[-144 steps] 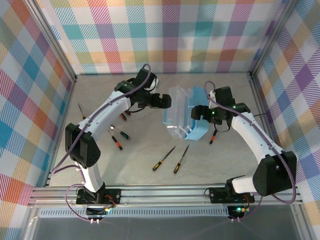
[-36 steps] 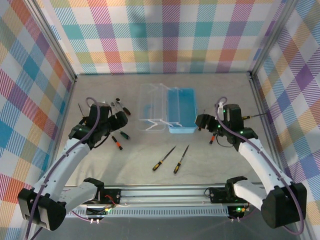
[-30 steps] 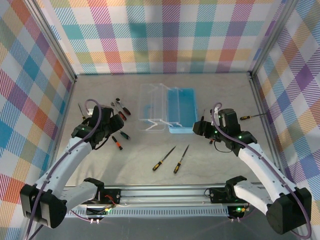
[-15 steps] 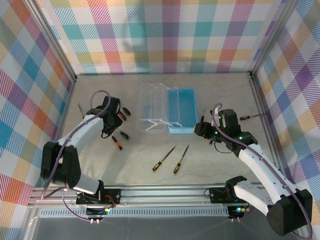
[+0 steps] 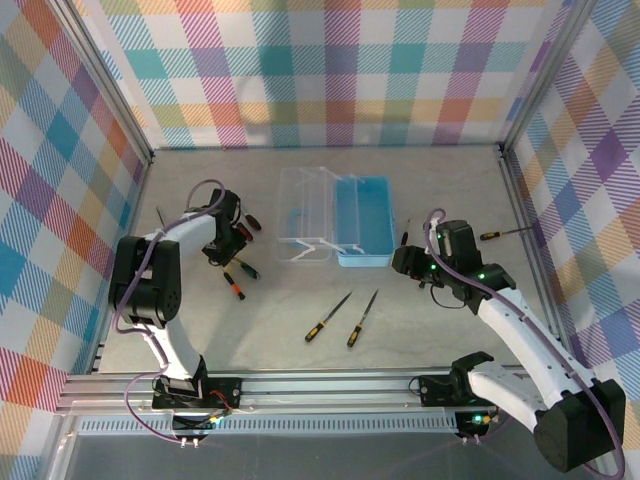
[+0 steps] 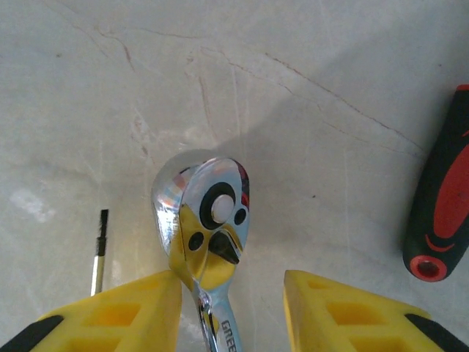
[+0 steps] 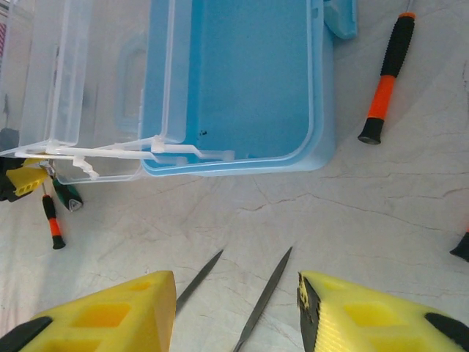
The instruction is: Pack the tool kit
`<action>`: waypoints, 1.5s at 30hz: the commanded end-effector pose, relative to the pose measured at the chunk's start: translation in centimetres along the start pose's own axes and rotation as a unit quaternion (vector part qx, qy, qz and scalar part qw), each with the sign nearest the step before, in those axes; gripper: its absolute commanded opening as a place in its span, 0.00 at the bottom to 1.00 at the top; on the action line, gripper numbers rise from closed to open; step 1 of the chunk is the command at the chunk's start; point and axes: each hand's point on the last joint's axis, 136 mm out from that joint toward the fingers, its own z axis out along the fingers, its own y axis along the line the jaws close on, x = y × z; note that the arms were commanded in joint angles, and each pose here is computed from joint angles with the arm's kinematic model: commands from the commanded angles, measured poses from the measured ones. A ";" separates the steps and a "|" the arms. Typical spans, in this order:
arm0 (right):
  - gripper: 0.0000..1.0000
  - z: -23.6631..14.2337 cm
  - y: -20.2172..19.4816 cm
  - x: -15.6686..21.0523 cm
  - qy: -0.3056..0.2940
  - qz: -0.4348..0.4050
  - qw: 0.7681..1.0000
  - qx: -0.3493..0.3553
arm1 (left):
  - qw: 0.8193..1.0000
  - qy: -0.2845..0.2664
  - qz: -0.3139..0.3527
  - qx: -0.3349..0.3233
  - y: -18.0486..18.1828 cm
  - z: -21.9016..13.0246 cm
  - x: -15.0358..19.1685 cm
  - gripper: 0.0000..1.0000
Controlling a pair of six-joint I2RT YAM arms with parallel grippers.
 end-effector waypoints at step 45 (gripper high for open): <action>0.71 -2.0 18.7 1.8 0.069 -0.224 0.937 -0.258 | 0.914 -0.027 0.159 0.373 -9.1 -23.9 7.6 0.00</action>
